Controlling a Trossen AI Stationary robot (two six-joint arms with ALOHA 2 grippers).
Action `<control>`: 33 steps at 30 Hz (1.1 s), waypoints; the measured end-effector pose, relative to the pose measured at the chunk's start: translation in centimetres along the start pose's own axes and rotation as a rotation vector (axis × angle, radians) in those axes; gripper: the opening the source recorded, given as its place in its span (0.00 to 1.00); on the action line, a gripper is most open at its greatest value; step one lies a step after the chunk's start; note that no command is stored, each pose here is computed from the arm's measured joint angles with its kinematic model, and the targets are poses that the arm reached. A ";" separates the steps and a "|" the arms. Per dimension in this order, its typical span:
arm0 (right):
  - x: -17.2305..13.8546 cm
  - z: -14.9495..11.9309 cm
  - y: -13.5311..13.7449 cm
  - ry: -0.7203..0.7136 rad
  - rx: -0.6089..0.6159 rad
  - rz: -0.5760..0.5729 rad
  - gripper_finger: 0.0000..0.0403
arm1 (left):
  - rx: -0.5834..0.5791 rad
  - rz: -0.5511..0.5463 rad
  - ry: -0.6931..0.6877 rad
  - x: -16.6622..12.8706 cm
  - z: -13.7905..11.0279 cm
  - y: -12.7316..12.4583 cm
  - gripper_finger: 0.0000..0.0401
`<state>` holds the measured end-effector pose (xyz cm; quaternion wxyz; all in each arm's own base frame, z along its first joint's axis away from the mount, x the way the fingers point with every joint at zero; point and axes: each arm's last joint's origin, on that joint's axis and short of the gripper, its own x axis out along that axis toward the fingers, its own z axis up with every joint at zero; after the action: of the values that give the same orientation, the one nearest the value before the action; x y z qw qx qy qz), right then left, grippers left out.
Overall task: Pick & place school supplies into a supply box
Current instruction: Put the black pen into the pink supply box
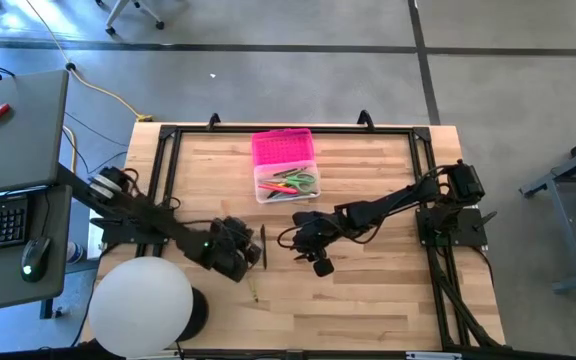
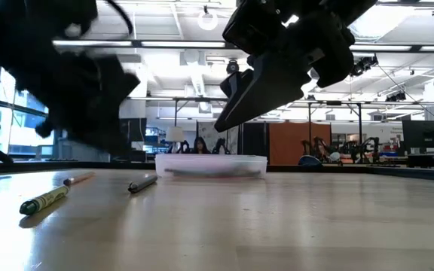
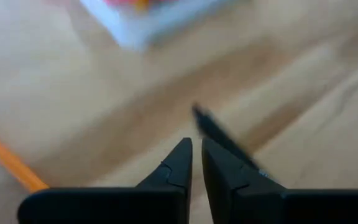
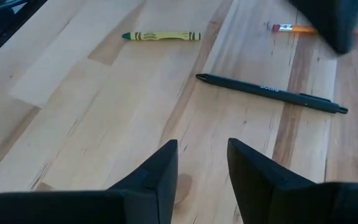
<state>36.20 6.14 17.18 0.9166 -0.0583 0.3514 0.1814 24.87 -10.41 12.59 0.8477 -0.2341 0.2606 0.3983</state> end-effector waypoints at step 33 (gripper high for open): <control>6.9 1.2 -2.6 -0.344 -0.392 0.117 0.29 | 0.183 0.206 -0.139 -6.4 5.3 -1.0 0.31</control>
<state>42.65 6.03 13.41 0.9221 -0.1825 0.1515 0.3058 23.51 -11.32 20.79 0.8360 -0.0999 0.2592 0.4732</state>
